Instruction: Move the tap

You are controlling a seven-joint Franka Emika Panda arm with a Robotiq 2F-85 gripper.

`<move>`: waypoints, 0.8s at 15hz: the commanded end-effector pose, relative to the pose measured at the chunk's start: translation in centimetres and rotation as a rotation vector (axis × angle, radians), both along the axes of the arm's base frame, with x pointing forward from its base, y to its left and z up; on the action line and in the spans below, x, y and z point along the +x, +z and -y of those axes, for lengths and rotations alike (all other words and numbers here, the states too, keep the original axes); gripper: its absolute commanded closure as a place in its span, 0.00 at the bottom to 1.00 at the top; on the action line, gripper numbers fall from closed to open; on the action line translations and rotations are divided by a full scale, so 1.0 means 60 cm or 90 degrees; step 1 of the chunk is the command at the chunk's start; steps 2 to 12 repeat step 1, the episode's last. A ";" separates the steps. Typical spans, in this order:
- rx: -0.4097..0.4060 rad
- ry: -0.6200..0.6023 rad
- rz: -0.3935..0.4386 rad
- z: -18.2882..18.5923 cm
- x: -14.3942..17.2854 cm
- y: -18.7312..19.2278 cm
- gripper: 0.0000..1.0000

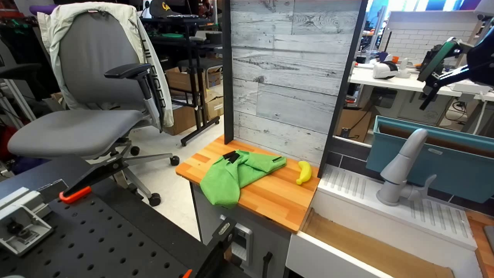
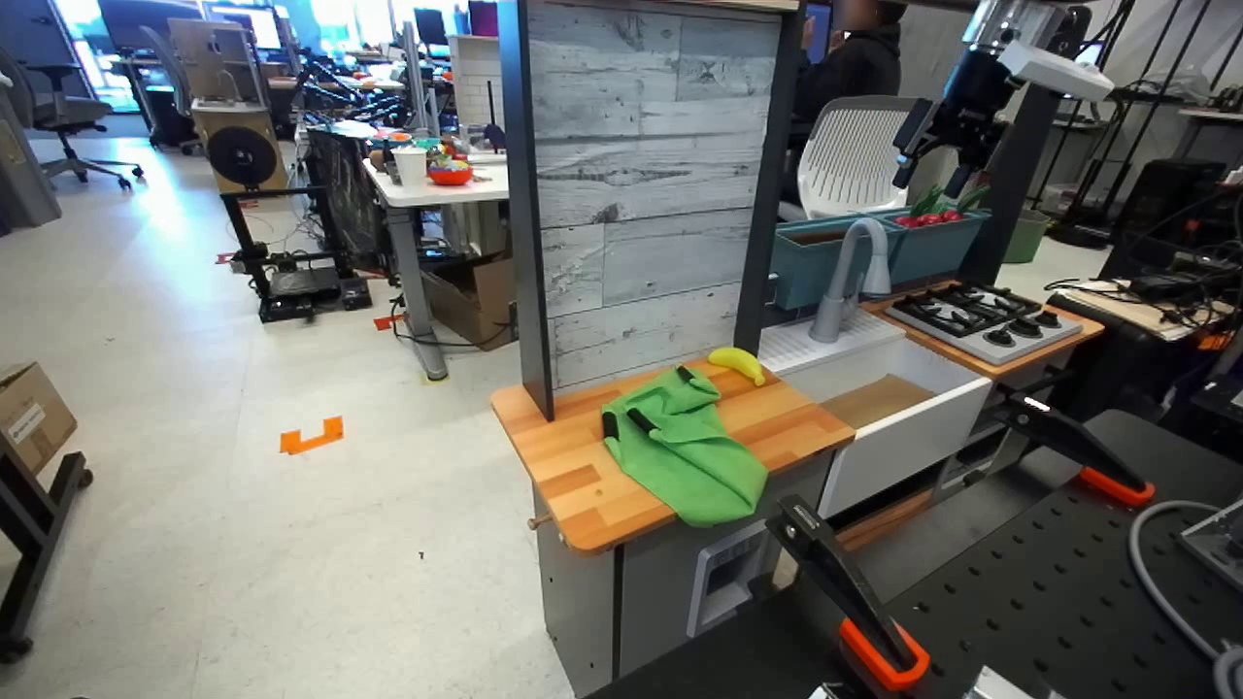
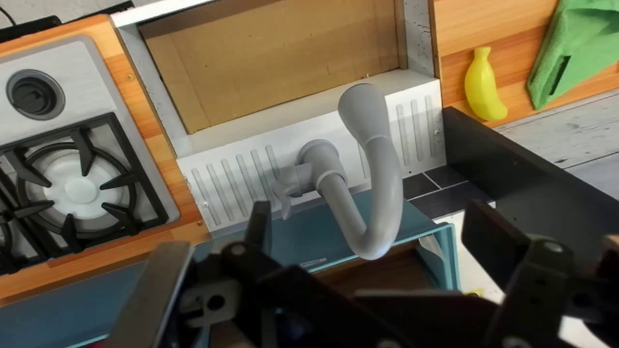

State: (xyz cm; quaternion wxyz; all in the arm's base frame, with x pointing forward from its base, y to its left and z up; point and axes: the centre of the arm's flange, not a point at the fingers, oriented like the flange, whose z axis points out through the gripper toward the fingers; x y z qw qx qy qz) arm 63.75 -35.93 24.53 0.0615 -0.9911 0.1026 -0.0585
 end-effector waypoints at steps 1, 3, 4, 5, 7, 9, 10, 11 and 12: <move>0.001 0.000 -0.002 -0.001 0.000 -0.004 0.00; 0.001 0.000 -0.002 -0.001 0.000 -0.004 0.00; 0.001 0.000 -0.002 -0.001 0.000 -0.004 0.00; 0.001 0.000 -0.002 -0.001 0.000 -0.004 0.00; 0.001 0.000 -0.002 -0.001 0.000 -0.004 0.00; 0.001 0.000 -0.002 -0.001 0.000 -0.004 0.00; 0.001 0.000 -0.002 -0.001 0.000 -0.004 0.00; 0.001 0.000 -0.002 -0.001 0.000 -0.004 0.00; 0.001 0.000 -0.002 -0.001 0.000 -0.004 0.00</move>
